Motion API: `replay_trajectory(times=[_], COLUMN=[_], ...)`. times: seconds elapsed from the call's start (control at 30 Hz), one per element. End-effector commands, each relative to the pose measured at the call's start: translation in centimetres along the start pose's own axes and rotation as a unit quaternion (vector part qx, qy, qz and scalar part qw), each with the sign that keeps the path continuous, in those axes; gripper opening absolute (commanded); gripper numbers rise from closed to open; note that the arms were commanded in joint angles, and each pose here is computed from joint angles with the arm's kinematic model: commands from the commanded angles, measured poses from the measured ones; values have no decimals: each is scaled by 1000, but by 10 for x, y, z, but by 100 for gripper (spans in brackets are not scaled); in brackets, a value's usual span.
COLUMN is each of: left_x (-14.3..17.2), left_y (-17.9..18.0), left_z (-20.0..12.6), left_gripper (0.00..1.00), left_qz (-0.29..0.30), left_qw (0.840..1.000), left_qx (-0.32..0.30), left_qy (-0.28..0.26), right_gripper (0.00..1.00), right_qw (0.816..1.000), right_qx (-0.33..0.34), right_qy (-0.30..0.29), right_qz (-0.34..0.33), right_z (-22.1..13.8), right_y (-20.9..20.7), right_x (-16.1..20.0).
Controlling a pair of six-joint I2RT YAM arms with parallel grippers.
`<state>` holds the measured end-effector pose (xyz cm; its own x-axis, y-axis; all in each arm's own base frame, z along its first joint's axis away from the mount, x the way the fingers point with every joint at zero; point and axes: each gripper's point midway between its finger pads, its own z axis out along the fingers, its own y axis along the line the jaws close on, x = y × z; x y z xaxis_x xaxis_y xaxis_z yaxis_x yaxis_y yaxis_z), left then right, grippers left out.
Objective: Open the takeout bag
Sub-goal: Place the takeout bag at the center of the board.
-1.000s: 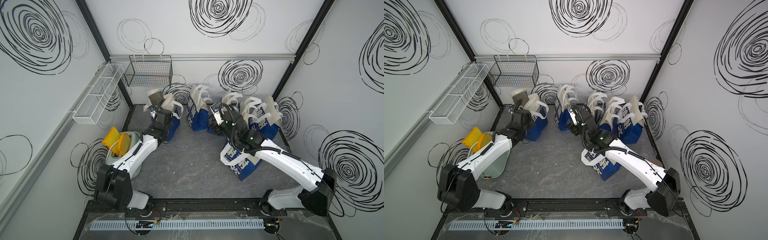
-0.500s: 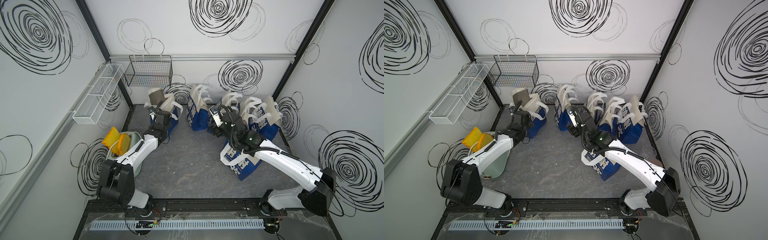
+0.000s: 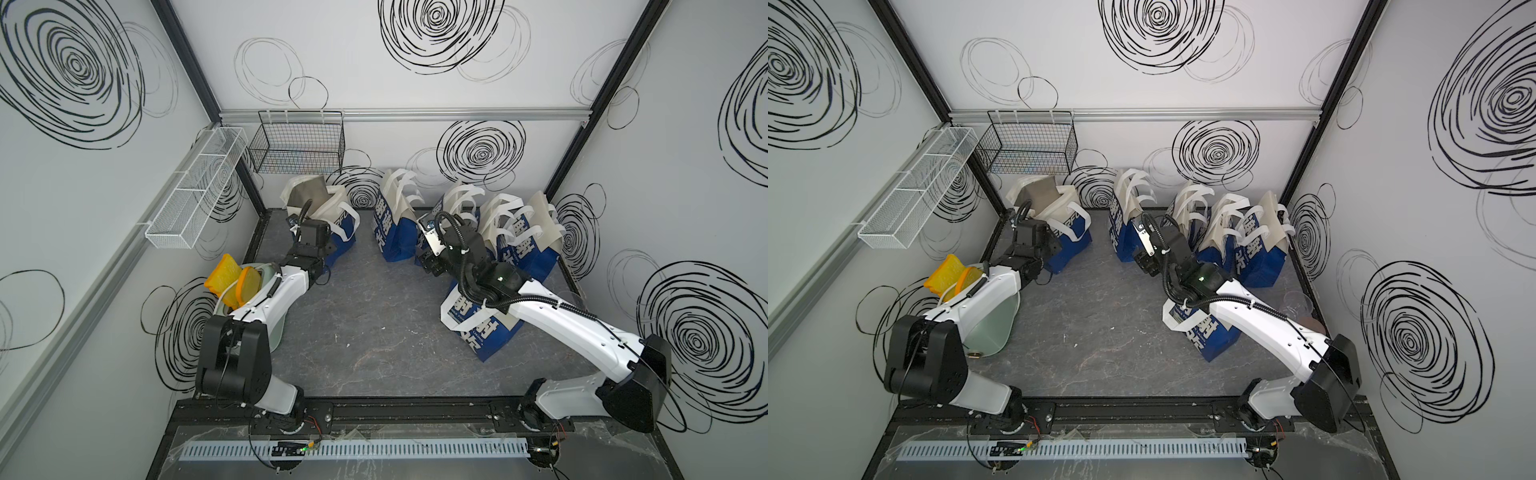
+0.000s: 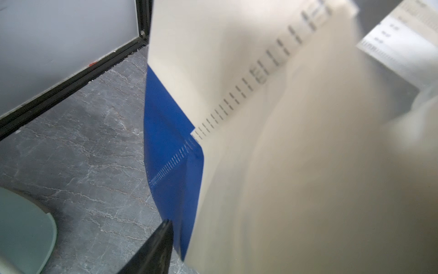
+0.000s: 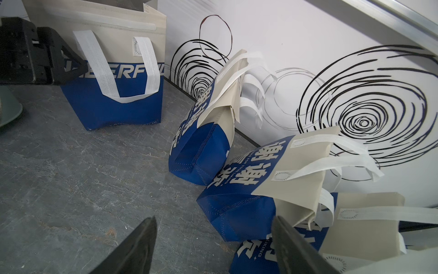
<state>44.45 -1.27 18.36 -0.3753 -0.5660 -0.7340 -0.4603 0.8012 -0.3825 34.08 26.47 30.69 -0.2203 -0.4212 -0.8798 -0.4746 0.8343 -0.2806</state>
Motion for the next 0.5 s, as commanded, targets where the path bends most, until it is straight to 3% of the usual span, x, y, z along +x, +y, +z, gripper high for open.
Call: replay_trajectory(times=[0.0, 0.27, 0.47], left_x=[-19, -15, -8], left_y=[-15, -9, -10], left_z=[-15, -37, -56], left_gripper=[69, 77, 78], left_qz=[-24, -28, -25], left_qw=[999, 998, 997], left_qx=[40, 53, 74], left_qy=[-22, -19, -12], right_gripper=[79, 79, 79], right_qw=[1000, 1000, 1000], right_qx=[2, -3, -2], right_qy=[-11, -11, -13], right_qz=[4, 6, 8], right_z=[-5, -3, -2], right_y=[-4, -2, -2], right_x=[-5, -5, -9])
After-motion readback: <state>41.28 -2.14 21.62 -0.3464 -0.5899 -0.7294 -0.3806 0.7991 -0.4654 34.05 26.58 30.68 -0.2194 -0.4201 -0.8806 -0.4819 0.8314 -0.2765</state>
